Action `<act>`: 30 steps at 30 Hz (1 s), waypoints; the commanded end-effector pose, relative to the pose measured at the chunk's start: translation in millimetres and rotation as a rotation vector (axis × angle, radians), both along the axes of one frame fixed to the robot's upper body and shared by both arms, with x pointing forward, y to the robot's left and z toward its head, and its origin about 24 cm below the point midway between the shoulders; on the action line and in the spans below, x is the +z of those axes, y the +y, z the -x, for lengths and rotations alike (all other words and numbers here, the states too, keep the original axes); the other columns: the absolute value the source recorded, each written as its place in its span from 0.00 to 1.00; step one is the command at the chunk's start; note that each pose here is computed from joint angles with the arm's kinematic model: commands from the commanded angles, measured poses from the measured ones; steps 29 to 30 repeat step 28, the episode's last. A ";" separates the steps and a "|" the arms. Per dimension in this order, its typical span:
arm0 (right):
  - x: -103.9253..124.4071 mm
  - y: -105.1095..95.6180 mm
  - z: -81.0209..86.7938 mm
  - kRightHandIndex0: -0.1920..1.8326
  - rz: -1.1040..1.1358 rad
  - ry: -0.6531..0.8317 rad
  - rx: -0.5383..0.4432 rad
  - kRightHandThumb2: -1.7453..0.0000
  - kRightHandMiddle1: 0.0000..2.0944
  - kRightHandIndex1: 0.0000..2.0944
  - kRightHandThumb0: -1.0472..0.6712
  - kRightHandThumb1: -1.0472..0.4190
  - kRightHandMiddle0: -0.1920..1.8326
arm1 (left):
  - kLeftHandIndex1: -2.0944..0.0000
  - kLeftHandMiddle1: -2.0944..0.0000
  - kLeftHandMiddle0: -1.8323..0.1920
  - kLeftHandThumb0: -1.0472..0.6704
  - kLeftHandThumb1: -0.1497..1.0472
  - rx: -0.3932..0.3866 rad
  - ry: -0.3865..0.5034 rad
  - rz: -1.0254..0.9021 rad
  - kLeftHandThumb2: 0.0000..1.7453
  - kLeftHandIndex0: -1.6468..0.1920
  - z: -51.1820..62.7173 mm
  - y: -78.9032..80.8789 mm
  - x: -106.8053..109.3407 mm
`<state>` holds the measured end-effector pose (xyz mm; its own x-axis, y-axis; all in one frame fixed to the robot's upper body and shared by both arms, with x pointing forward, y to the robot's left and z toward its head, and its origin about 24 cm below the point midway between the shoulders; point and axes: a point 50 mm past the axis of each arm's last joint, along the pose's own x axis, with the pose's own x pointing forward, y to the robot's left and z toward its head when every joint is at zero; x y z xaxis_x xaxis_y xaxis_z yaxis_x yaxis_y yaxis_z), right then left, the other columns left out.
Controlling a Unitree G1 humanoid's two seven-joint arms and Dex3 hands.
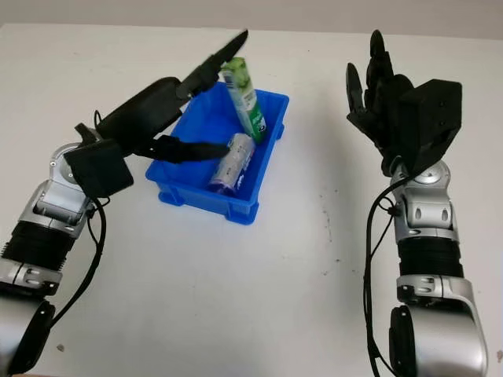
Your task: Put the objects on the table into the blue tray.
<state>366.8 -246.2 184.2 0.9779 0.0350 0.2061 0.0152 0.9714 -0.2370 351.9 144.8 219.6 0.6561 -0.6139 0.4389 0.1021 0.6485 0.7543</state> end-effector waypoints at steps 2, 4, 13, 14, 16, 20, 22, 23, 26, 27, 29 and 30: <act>7.6 -1.1 -0.4 0.00 0.005 -0.032 -0.005 0.62 0.00 0.00 0.26 0.00 0.00 | 1.00 1.00 1.00 0.14 1.00 0.096 -0.039 0.101 0.36 1.00 -5.3 14.4 7.3; 7.2 -1.0 -0.6 0.00 0.006 -0.034 -0.002 0.62 0.00 0.00 0.26 0.00 0.00 | 1.00 1.00 1.00 0.14 1.00 0.152 -0.014 0.178 0.36 1.00 -11.9 25.9 6.6; 5.4 2.0 -1.6 0.00 0.001 -0.020 0.007 0.58 0.00 0.00 0.28 0.00 0.00 | 1.00 1.00 1.00 0.10 1.00 0.398 0.289 0.471 0.40 1.00 -36.2 73.1 -18.8; 5.4 2.5 -1.7 0.00 0.000 -0.022 0.009 0.58 0.00 0.00 0.27 0.00 0.00 | 1.00 1.00 1.00 0.12 1.00 0.414 0.326 0.500 0.41 1.00 -37.2 78.3 -25.4; 5.5 3.3 -1.9 0.00 -0.001 -0.022 0.012 0.58 0.00 0.00 0.26 0.00 0.00 | 1.00 1.00 1.00 0.14 1.00 0.421 0.384 0.568 0.40 1.00 -38.2 85.1 -37.5; 4.7 4.8 -2.8 0.00 -0.020 -0.023 0.009 0.57 0.00 0.00 0.26 0.00 0.00 | 1.00 1.00 1.00 0.15 1.00 0.438 0.451 0.592 0.41 1.00 -37.3 91.5 -58.7; 4.2 5.2 -3.2 0.00 -0.021 -0.020 0.011 0.57 0.00 0.00 0.26 0.00 0.00 | 1.00 1.00 1.00 0.14 1.00 0.442 0.500 0.599 0.40 1.00 -36.5 93.7 -69.1; 4.0 5.5 -3.4 0.00 -0.017 -0.017 0.013 0.56 0.00 0.00 0.26 0.00 0.00 | 1.00 1.00 1.00 0.14 1.00 0.444 0.524 0.602 0.39 1.00 -36.2 94.4 -73.5; 3.4 5.7 -4.0 0.00 -0.001 -0.010 0.016 0.55 0.00 0.00 0.25 0.00 0.00 | 1.00 1.00 1.00 0.15 1.00 0.447 0.565 0.621 0.40 1.00 -35.7 95.7 -81.6; 3.4 5.8 -4.0 0.00 0.002 -0.010 0.017 0.55 0.00 0.00 0.25 0.00 0.00 | 1.00 1.00 1.00 0.16 1.00 0.448 0.572 0.625 0.40 1.00 -35.9 95.8 -82.1; 3.5 5.9 -4.1 0.00 0.002 -0.012 0.020 0.55 0.00 0.00 0.25 0.00 0.00 | 1.00 1.00 1.00 0.16 1.00 0.448 0.574 0.629 0.40 1.00 -36.3 95.5 -82.0; 3.5 5.9 -4.1 0.00 0.002 -0.012 0.020 0.55 0.00 0.00 0.25 0.00 0.00 | 1.00 1.00 1.00 0.16 1.00 0.448 0.574 0.629 0.40 1.00 -36.3 95.5 -82.0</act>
